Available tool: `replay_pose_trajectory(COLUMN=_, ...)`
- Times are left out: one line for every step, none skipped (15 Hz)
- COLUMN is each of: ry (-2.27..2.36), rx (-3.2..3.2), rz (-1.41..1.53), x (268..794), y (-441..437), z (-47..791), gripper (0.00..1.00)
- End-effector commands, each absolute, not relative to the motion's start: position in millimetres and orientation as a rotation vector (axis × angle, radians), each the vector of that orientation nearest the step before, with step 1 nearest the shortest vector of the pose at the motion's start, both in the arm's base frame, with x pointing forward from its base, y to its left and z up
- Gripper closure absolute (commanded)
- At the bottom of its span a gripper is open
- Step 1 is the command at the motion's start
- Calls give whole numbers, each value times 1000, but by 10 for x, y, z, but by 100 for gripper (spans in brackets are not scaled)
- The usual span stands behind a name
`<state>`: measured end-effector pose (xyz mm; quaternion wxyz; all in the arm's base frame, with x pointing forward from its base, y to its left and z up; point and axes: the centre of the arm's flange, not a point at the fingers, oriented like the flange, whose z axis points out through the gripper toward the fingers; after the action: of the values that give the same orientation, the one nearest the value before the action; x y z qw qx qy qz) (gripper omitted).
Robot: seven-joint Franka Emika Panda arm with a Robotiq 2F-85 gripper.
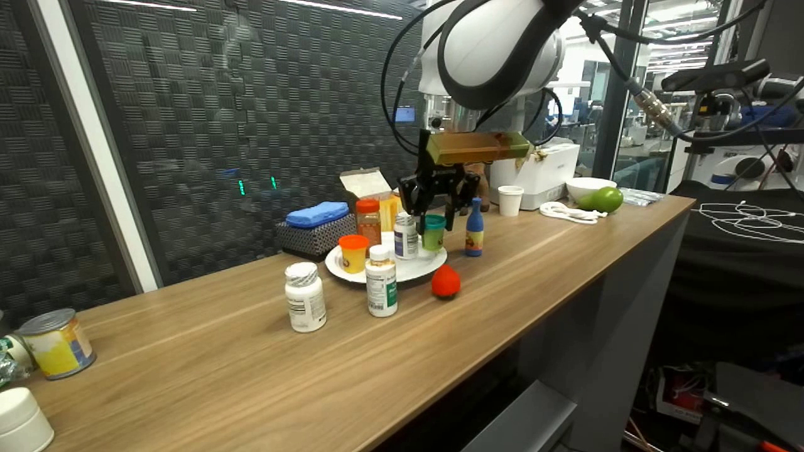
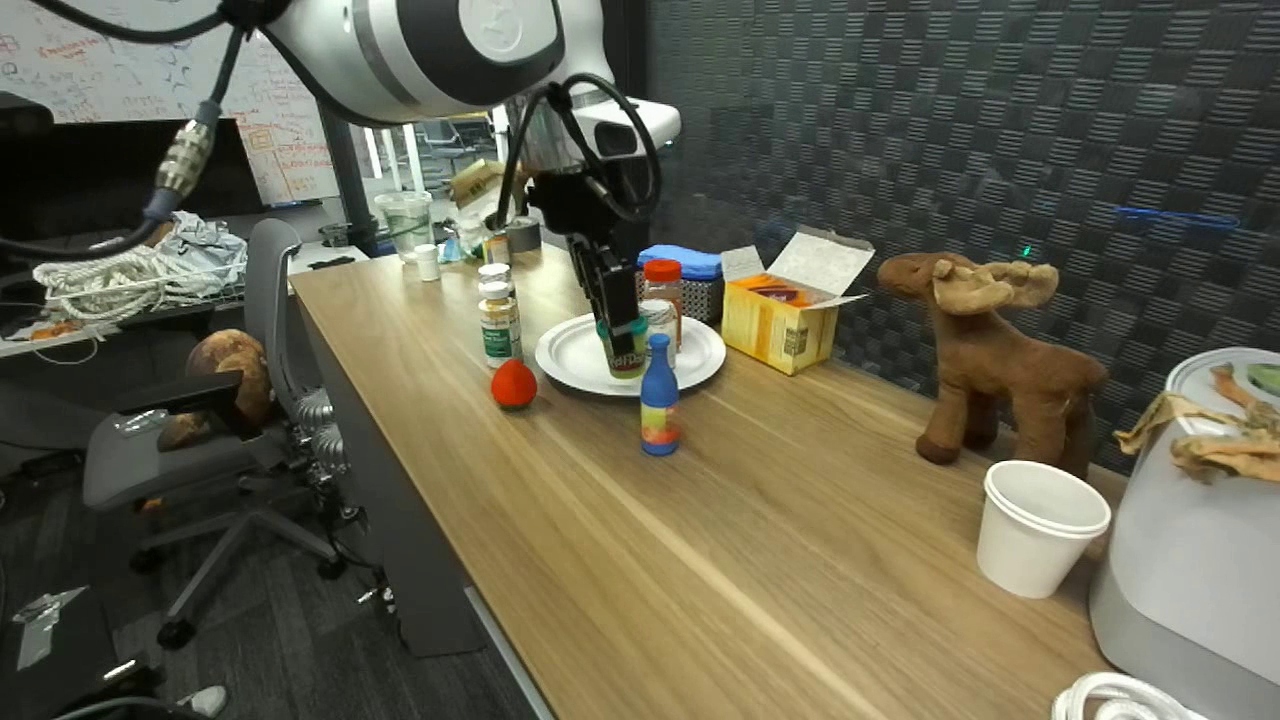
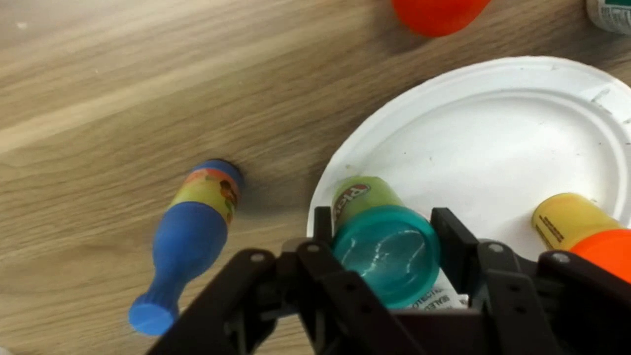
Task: Pick up the bottles and small containers from the table and put them on the white plate.
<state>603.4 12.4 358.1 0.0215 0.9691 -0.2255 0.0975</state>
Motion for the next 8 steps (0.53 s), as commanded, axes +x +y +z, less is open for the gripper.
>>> replay_pose_trajectory(ry=-663, rx=3048, rz=317, x=6221, y=164, z=3681, gripper=72)
replay_pose_trajectory(ry=-661, rx=3058, rz=306, x=6214, y=169, z=3663, gripper=72)
replay_pose_trajectory(ry=-656, rx=3072, rz=290, x=6199, y=177, z=3645, gripper=72)
replay_pose_trajectory(ry=-654, rx=3083, rz=271, x=6176, y=176, z=3609, gripper=72)
replay_pose_trajectory(ry=-656, rx=3097, rz=246, x=6142, y=177, z=3569, gripper=72)
replay_pose_trajectory(ry=-660, rx=3104, rz=228, x=6124, y=173, z=3532, gripper=72)
replay_pose_trajectory(ry=-664, rx=3113, rz=208, x=6109, y=164, z=3493, gripper=72)
replay_pose_trajectory(ry=-670, rx=3113, rz=198, x=6104, y=157, z=3459, gripper=72)
